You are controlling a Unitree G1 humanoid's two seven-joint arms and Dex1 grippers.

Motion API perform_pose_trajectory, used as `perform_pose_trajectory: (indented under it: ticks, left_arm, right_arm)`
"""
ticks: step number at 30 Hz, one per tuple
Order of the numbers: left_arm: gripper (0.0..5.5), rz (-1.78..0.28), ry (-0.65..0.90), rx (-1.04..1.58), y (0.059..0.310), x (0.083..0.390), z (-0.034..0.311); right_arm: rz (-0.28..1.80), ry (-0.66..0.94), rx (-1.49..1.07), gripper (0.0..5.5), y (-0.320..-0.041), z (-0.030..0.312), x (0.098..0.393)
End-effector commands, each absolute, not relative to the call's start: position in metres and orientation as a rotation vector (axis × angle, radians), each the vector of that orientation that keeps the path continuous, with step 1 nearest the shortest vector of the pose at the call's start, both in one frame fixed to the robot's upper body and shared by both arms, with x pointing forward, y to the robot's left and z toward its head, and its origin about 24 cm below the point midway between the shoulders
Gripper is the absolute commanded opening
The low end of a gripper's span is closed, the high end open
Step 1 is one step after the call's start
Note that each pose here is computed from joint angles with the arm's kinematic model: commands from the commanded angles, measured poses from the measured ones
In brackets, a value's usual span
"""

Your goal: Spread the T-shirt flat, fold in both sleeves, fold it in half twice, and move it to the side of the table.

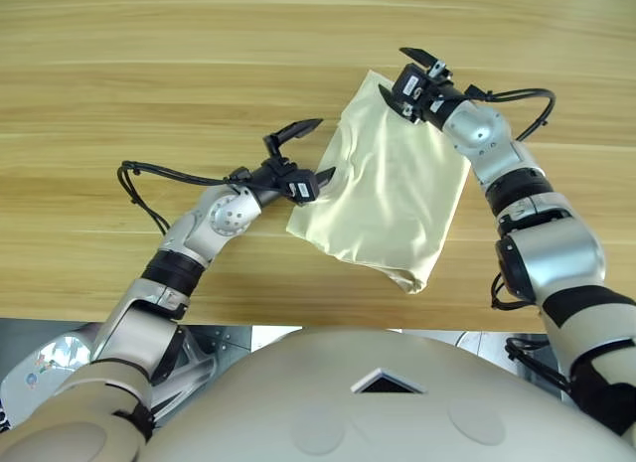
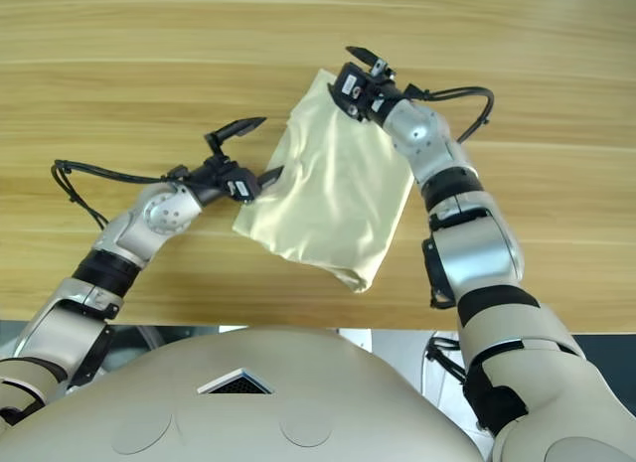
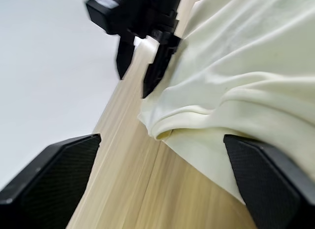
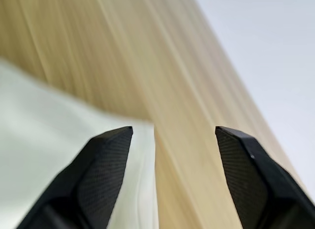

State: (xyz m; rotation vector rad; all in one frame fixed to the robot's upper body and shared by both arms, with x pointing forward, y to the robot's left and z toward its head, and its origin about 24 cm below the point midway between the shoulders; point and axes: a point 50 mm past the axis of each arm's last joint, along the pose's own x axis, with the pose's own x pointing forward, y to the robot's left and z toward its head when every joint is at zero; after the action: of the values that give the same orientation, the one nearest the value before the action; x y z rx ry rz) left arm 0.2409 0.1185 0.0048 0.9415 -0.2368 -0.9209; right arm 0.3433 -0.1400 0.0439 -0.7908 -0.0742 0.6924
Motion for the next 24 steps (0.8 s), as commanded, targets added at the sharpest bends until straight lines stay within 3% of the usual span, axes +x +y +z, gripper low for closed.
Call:
perform_pose_trajectory:
  ticks: [1, 5, 8, 12, 17, 24]
  left_arm:
    - [4.64, -0.983, -0.096, 0.974, 0.126, 0.223, -0.022]
    - [4.64, -0.959, -0.093, 0.958, 0.127, 0.221, -0.021]
    - [4.64, -0.874, -0.073, 0.933, 0.142, 0.21, -0.018]
    - [4.64, -0.576, -0.178, 0.892, 0.173, 0.209, 0.028]
    - [4.64, -0.607, -0.362, 0.655, 0.132, 0.203, 0.065]
    - [4.64, -0.97, -0.26, 0.488, 0.08, 0.159, 0.041]
  right_arm:
    - [0.66, -0.158, -0.766, 3.11, -0.153, 0.063, 0.337]
    - [0.634, -0.245, -0.764, 3.11, -0.169, 0.083, 0.309]
    - [0.544, -0.288, -0.725, 3.11, -0.188, 0.098, 0.278]
    - [0.381, -0.22, -0.723, 3.11, -0.219, 0.09, 0.248]
    - [0.303, -0.106, -0.677, 3.11, -0.227, 0.062, 0.23]
    - [0.363, -0.012, -0.749, 3.11, -0.215, 0.035, 0.198]
